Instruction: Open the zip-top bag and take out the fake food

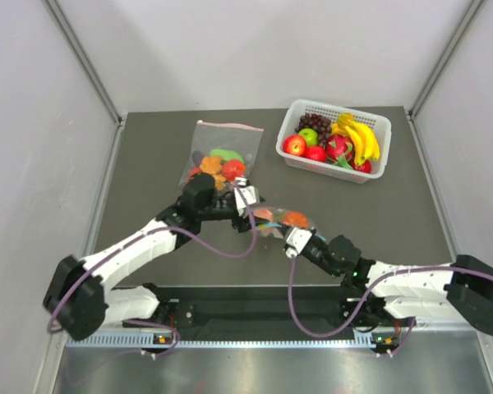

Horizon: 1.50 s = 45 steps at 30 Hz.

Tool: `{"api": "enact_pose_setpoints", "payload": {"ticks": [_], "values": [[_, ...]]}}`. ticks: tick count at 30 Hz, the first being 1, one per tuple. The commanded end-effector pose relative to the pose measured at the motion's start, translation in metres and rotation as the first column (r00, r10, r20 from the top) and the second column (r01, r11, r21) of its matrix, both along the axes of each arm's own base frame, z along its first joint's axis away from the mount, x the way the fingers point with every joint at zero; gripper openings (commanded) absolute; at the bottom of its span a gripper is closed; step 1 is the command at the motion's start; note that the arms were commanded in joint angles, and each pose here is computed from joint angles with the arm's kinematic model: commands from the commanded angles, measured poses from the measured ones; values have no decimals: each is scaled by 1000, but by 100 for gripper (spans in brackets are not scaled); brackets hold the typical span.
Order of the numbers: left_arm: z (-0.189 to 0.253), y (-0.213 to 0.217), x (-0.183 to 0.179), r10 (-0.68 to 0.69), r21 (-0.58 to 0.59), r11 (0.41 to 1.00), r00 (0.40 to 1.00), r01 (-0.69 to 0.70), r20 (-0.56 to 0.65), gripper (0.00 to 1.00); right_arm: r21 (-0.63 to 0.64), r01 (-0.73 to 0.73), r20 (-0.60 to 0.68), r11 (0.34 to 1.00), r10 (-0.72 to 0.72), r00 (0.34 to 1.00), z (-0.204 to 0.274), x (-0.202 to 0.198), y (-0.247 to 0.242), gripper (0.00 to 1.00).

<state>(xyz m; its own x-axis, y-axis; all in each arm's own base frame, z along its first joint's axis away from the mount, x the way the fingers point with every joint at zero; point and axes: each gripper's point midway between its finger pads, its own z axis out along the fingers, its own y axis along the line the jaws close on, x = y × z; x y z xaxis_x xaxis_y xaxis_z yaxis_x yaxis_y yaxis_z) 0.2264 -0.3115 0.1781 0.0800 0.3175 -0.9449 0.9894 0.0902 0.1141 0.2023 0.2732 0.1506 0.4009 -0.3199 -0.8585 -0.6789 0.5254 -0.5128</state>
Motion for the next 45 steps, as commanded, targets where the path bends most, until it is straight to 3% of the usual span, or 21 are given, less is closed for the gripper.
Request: {"api": "enact_pose_setpoints", "payload": {"ticks": [1, 5, 12, 27, 36, 38, 40, 41, 45], "values": [[99, 9, 17, 195, -292, 948, 957, -127, 215, 64, 143, 33, -52, 989, -26, 998, 42, 16, -2, 0], [126, 24, 10, 259, -388, 912, 920, -133, 294, 68, 197, 57, -79, 979, -42, 996, 68, 26, -8, 0], [111, 13, -17, 67, -327, 943, 934, 55, 350, 69, 240, 14, -96, 971, 10, 995, 81, 22, -14, 0], [76, 11, -37, -188, -245, 934, 939, 261, 287, 68, 303, -121, -160, 945, 176, 971, 84, 8, -13, 0], [63, -2, -27, -238, -248, 925, 948, 288, 213, 67, 300, -181, -150, 937, 234, 961, 84, 0, -7, 0], [63, -3, -27, -240, -257, 922, 948, 290, 210, 61, 298, -197, -149, 934, 250, 957, 83, -2, -5, 0], [63, -4, -25, -233, -258, 924, 951, 281, 204, 48, 297, -200, -151, 934, 253, 956, 83, -3, -5, 0], [63, -5, -24, -228, -259, 926, 953, 276, 198, 35, 295, -198, -153, 935, 251, 956, 81, -3, -5, 0], [58, -4, -18, -196, -244, 940, 963, 238, 185, 18, 291, -194, -157, 937, 247, 956, 78, -2, -5, 1]]}}
